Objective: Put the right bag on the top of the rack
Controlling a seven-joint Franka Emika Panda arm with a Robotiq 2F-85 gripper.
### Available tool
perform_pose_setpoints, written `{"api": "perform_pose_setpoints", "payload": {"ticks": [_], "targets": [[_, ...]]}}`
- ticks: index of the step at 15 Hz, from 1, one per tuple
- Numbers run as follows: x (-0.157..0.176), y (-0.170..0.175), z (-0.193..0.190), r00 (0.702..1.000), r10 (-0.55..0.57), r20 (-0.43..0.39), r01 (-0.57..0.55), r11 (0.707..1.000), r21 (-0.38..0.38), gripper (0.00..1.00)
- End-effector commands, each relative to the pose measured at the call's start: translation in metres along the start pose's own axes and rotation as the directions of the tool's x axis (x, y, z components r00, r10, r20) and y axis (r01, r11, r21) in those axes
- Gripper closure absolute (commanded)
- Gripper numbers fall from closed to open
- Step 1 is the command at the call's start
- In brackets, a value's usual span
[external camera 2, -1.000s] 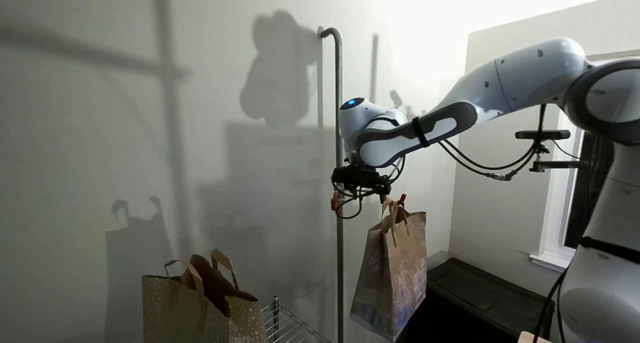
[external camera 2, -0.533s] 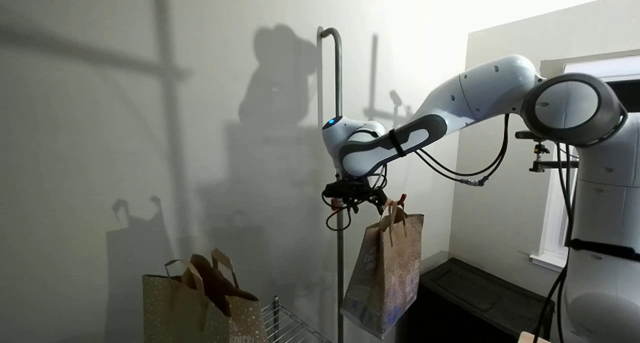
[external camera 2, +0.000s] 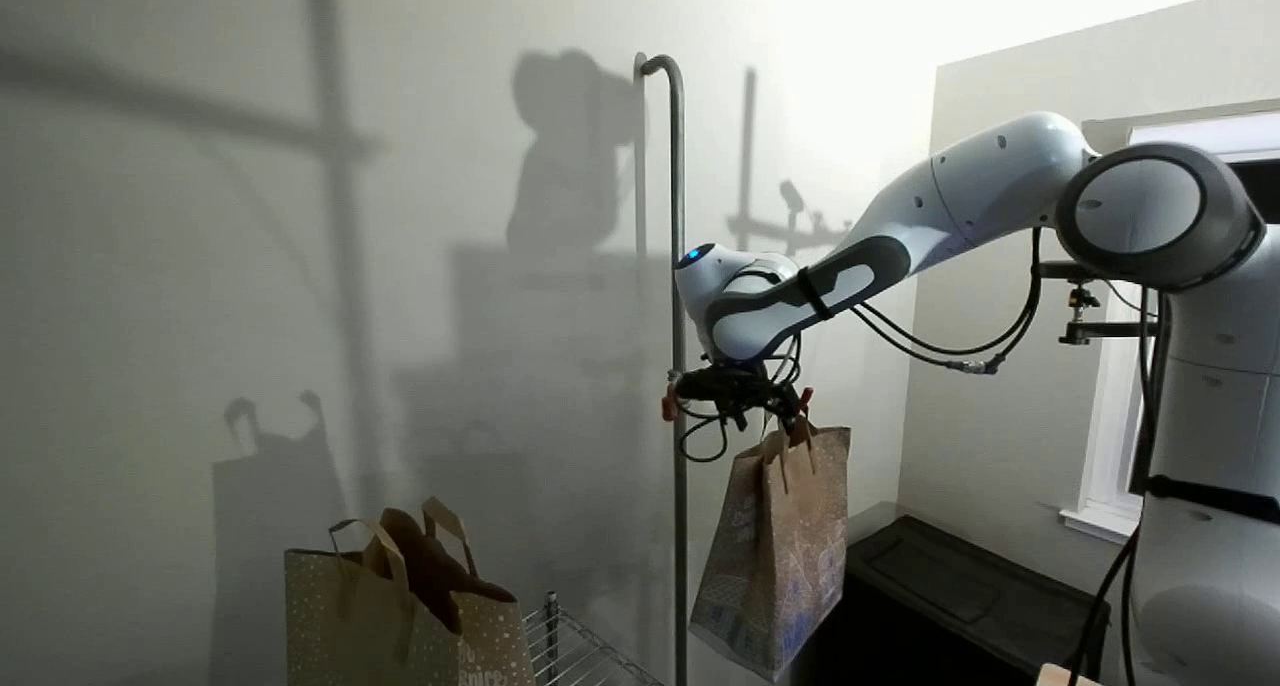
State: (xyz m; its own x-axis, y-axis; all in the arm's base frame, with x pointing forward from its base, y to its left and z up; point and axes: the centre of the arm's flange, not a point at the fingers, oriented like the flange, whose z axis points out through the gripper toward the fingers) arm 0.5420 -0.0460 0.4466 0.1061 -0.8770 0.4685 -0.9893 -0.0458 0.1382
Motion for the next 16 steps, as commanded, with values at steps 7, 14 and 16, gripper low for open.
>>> {"api": "perform_pose_setpoints", "payload": {"ticks": [7,14,16], "targets": [[0.03,0.03,-0.009,0.984,0.103,-0.147,-0.083,0.987,0.135,0.0],[0.035,0.022,-0.01,0.989,0.09,-0.119,-0.073,0.988,0.138,0.0],[0.037,0.018,-0.005,0.989,0.087,-0.116,-0.072,0.989,0.129,0.0]]}}
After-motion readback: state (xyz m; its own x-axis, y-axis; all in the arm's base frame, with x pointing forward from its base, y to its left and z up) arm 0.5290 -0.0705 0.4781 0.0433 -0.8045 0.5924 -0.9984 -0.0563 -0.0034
